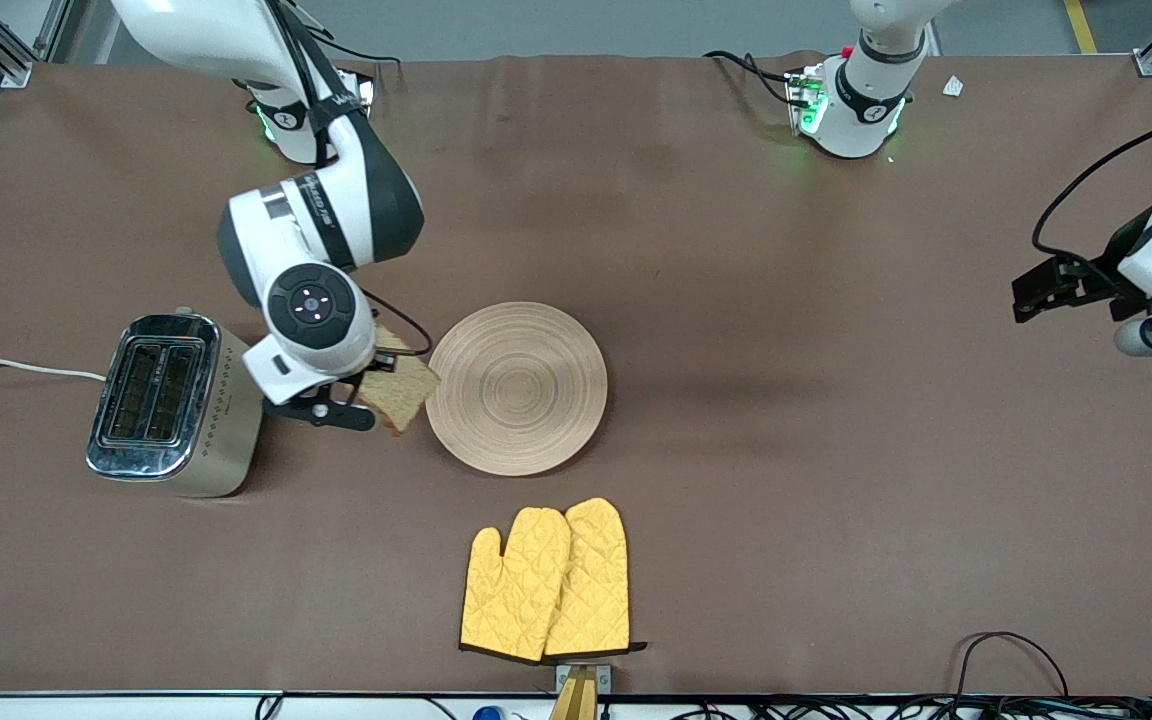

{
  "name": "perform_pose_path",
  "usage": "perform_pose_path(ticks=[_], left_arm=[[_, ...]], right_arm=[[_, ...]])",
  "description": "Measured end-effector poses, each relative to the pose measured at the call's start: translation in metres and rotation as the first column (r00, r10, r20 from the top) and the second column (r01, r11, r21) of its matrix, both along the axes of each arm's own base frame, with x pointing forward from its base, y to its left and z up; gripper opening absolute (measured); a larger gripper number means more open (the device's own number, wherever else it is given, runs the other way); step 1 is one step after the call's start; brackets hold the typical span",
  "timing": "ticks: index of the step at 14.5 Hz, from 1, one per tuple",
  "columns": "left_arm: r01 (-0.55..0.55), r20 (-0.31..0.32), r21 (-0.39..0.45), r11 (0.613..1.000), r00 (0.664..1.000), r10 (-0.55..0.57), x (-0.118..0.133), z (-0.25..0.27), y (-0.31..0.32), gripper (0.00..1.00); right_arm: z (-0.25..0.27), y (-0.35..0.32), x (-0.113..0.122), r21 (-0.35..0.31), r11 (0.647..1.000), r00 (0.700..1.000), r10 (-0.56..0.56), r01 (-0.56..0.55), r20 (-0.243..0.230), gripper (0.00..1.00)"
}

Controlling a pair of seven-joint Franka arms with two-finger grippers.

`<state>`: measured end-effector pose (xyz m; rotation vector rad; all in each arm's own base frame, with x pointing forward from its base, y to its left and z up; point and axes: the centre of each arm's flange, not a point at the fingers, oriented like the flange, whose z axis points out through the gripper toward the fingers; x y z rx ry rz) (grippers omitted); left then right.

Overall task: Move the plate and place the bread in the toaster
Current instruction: 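Lift the bread and carry it to the toaster with the right gripper, then lower the bread into the toaster slot with the right gripper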

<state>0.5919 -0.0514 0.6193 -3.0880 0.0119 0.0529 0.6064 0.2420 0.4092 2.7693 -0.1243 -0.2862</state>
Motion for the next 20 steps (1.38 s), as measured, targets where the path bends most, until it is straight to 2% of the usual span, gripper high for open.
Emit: perform_pose_path(ticks=[2,5,8,10,13,15,20], left_arm=[[-0.033,-0.013,-0.033,0.999,0.999,0.033,-0.01,0.009,0.003,1.0],[-0.04,-0.013,-0.022,0.999,0.999,0.04,-0.026,0.019,-0.001,1.0],[-0.013,-0.022,-0.006,1.0,1.0,0.013,-0.052,0.022,-0.018,1.0],[0.002,-0.015,0.001,1.0,1.0,-0.002,-0.07,0.023,-0.026,1.0],[0.005,0.035,0.002,1.0,0.999,-0.005,-0.087,0.021,-0.026,1.0],[0.004,0.04,0.003,1.0,0.999,-0.004,-0.093,0.019,-0.024,1.0],[0.041,0.045,0.001,0.999,0.998,-0.041,-0.089,0.016,-0.022,1.0]], right_arm=[[0.017,-0.033,0.008,-0.092,0.99,0.993,0.103,-0.108,-0.06,0.06],[0.03,-0.069,0.013,-0.211,0.938,0.953,0.236,-0.274,-0.188,0.06],[0.037,-0.097,0.018,-0.281,0.885,0.913,0.292,-0.371,-0.286,0.06],[0.039,-0.119,0.024,-0.304,0.864,0.895,0.299,-0.401,-0.329,0.06],[0.036,-0.163,0.033,-0.315,0.874,0.902,0.254,-0.369,-0.35,0.06],[0.034,-0.191,0.037,-0.314,0.887,0.909,0.222,-0.338,-0.352,0.06],[0.026,-0.21,0.045,-0.313,0.893,0.918,0.216,-0.324,-0.332,0.06]])
